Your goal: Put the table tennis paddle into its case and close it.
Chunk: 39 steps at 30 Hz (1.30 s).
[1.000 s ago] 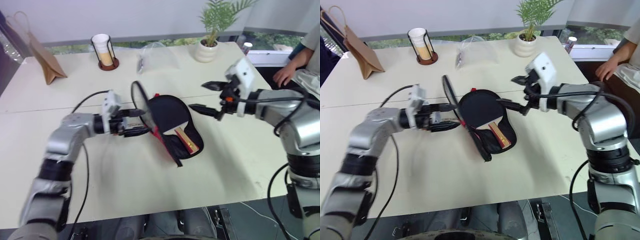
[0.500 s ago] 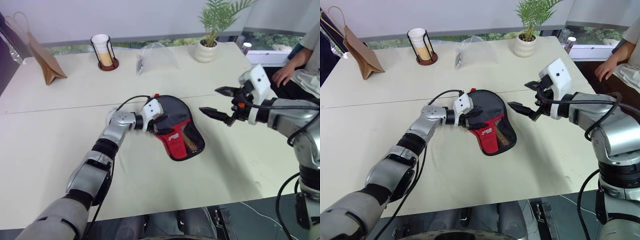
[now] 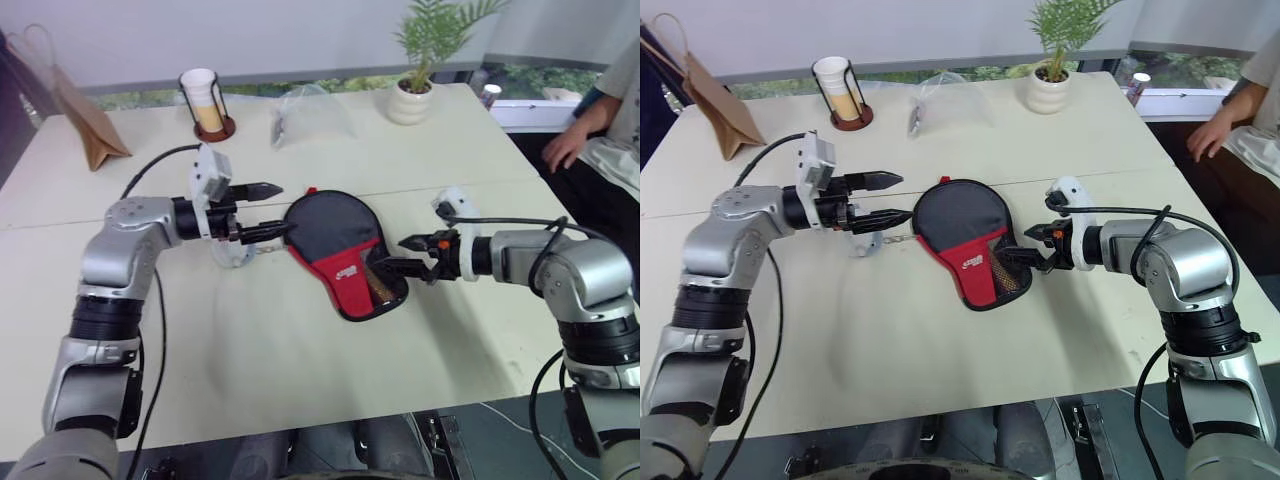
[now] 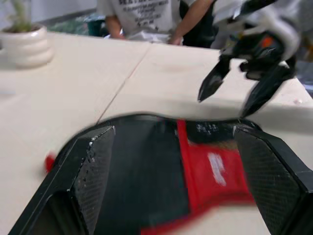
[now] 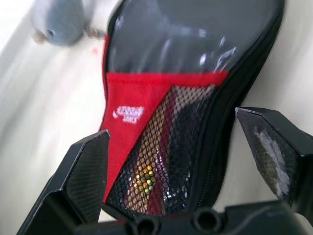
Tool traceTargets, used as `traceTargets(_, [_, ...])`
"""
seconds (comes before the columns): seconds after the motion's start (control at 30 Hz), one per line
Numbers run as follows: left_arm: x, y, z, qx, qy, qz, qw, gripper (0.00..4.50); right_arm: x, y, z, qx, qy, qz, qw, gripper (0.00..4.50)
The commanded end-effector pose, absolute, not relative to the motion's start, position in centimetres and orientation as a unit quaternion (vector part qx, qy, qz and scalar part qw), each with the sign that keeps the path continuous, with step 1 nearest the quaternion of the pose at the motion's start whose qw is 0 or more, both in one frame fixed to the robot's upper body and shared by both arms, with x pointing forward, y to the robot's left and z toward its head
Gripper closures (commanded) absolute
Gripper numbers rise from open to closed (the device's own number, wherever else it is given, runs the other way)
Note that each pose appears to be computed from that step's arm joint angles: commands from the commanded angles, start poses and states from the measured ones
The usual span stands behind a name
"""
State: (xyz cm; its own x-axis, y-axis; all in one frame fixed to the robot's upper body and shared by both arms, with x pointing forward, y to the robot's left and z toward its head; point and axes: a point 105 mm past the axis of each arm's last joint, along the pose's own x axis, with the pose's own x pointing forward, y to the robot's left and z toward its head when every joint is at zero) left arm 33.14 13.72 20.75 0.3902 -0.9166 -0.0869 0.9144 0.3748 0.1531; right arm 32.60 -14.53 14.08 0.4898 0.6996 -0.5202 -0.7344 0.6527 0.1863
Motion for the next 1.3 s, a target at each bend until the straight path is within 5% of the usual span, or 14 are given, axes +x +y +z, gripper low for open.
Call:
traceTargets(0.03, [32.3,14.4,22.2,0.097,-0.027,-0.534,0.84,0.49,33.6,-14.4,13.9,-0.038,0.281,0.417,0.864,0.04])
traceTargets(0.6, [31.6,14.9,19.6,0.126,-0.017,-0.487,0.864,0.49,33.3,-14.1,9.2,0.036,0.372,0.411,0.831,0.04])
traceTargets(0.7, [31.6,14.9,19.5,0.125,-0.019,-0.486,0.865,0.49,32.3,-13.4,8.6,0.036,0.386,0.423,0.819,0.9])
traceTargets(0.93, [31.3,14.6,19.0,0.123,-0.017,-0.487,0.864,0.49,31.1,-13.1,8.1,0.04,0.4,0.428,0.81,4.3])
traceTargets(1.3, [31.2,14.2,18.9,0.121,-0.015,-0.494,0.861,0.49,26.9,-12.8,6.9,0.091,0.45,0.413,0.786,4.45])
